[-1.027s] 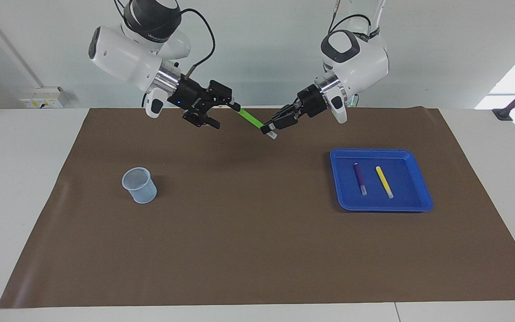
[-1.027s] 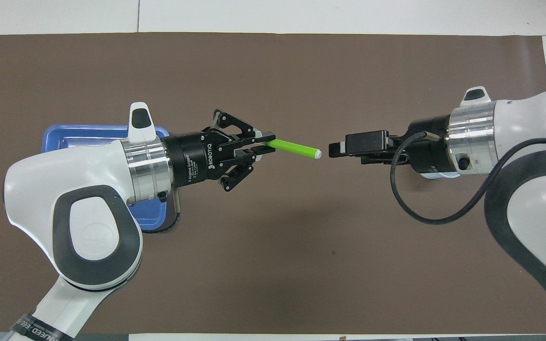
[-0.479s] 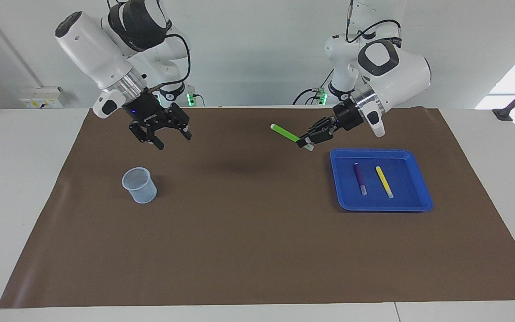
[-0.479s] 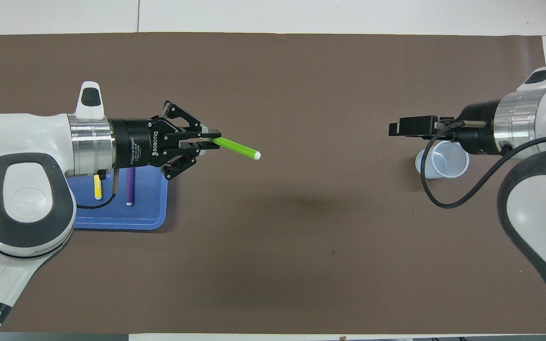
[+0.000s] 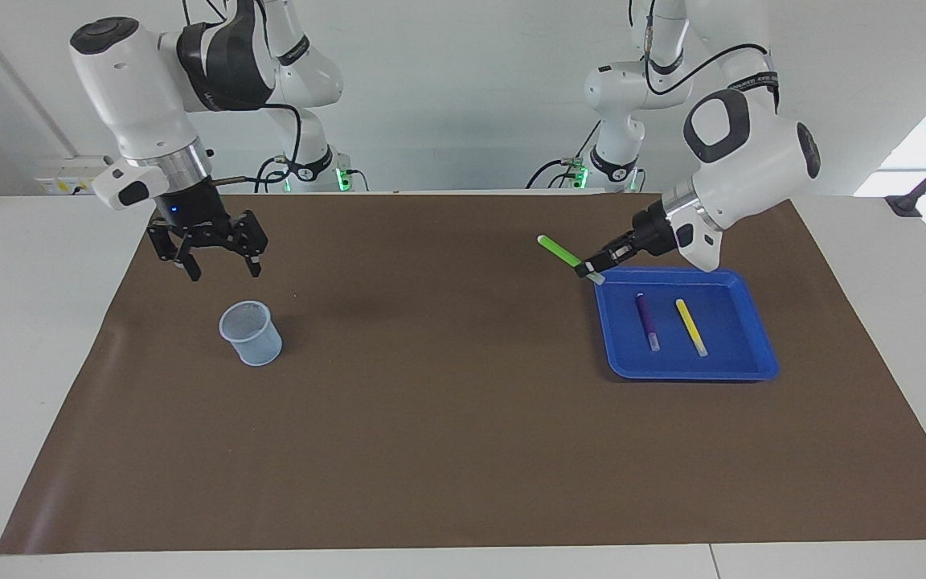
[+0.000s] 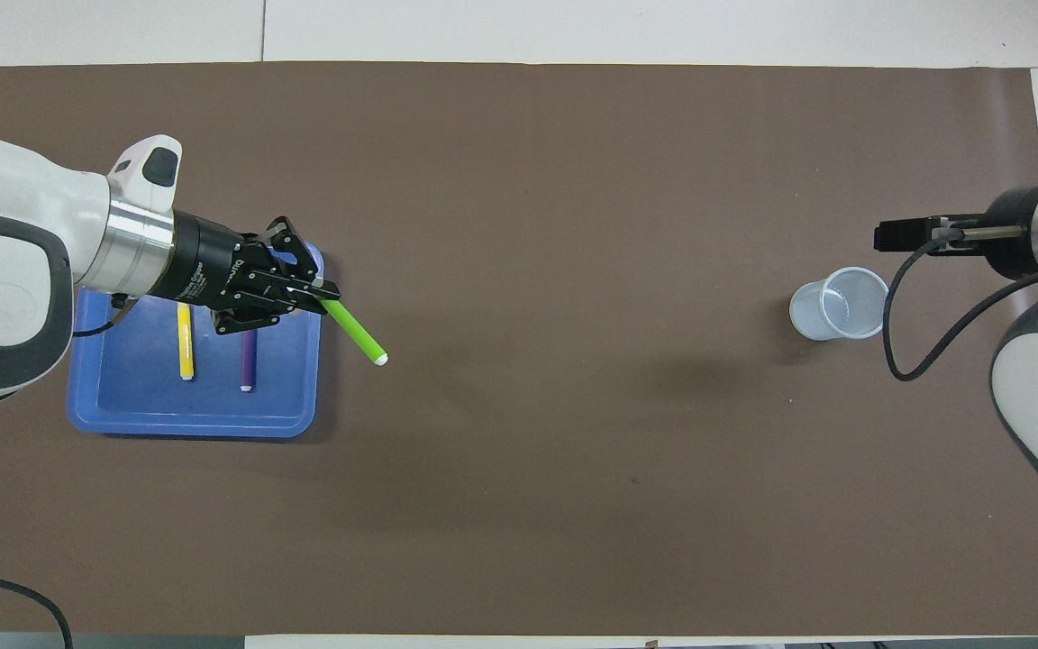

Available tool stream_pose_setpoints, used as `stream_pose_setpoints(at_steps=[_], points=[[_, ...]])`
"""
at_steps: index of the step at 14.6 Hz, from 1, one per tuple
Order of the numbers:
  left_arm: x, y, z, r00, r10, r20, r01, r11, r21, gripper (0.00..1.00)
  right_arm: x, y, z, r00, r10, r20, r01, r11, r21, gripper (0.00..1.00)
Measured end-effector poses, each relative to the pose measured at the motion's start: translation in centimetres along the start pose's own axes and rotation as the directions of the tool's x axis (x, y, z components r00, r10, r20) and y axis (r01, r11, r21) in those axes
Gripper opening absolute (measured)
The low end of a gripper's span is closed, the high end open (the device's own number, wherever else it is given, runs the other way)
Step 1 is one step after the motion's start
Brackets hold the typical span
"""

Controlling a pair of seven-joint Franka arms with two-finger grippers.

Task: Right arm passes pens to left for tray arrangement
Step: 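Place the green pen in the blue tray while the right gripper withdraws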

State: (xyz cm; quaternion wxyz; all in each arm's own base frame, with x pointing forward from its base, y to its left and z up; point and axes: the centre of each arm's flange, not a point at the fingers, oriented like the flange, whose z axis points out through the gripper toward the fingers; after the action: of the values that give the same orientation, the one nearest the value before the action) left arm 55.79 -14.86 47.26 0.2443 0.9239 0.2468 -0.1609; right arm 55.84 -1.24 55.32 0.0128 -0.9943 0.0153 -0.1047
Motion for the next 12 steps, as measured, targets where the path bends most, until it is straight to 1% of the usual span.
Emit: stream_pose_setpoints(at_steps=[1,3,5,7,10,11,12], points=[[1.4,-1.4,-0.2,0.998,0.064,0.000,-0.064,0.995,0.073,0.18,0.2,1.1,-0.7,1.000,0.011,0.020,-0.011,1.000,-0.017,1.00],[4.0,-4.0,-0.5,0.982,0.189,0.013,-0.187,0.958,0.216,0.18,1.1,2.7,-2.9,0.997,0.038,0.061,-0.037,0.999,-0.028,1.00],[6.7,-6.5,-1.1,0.954,0.296,0.053,-0.295,0.888,0.351,0.18,2.0,3.5,-5.1,0.994,0.056,0.096,-0.052,0.998,-0.035,1.00],[9.2,-8.2,-1.6,0.923,0.372,0.096,-0.372,0.803,0.465,0.18,2.4,3.8,-6.4,0.990,0.064,0.129,-0.059,0.997,-0.040,1.00],[13.6,-10.7,-1.1,0.886,0.429,0.174,-0.440,0.664,0.604,0.18,2.0,4.5,-7.7,0.981,0.084,0.173,-0.078,0.996,-0.043,1.00],[15.0,-11.6,-0.6,0.880,0.432,0.198,-0.451,0.627,0.635,0.18,1.9,4.5,-8.1,0.978,0.102,0.183,-0.095,0.994,-0.046,1.00],[16.5,-12.6,0.2,0.878,0.426,0.217,-0.456,0.606,0.652,0.18,1.8,4.4,-8.2,0.974,0.126,0.189,-0.119,0.992,-0.051,1.00]])
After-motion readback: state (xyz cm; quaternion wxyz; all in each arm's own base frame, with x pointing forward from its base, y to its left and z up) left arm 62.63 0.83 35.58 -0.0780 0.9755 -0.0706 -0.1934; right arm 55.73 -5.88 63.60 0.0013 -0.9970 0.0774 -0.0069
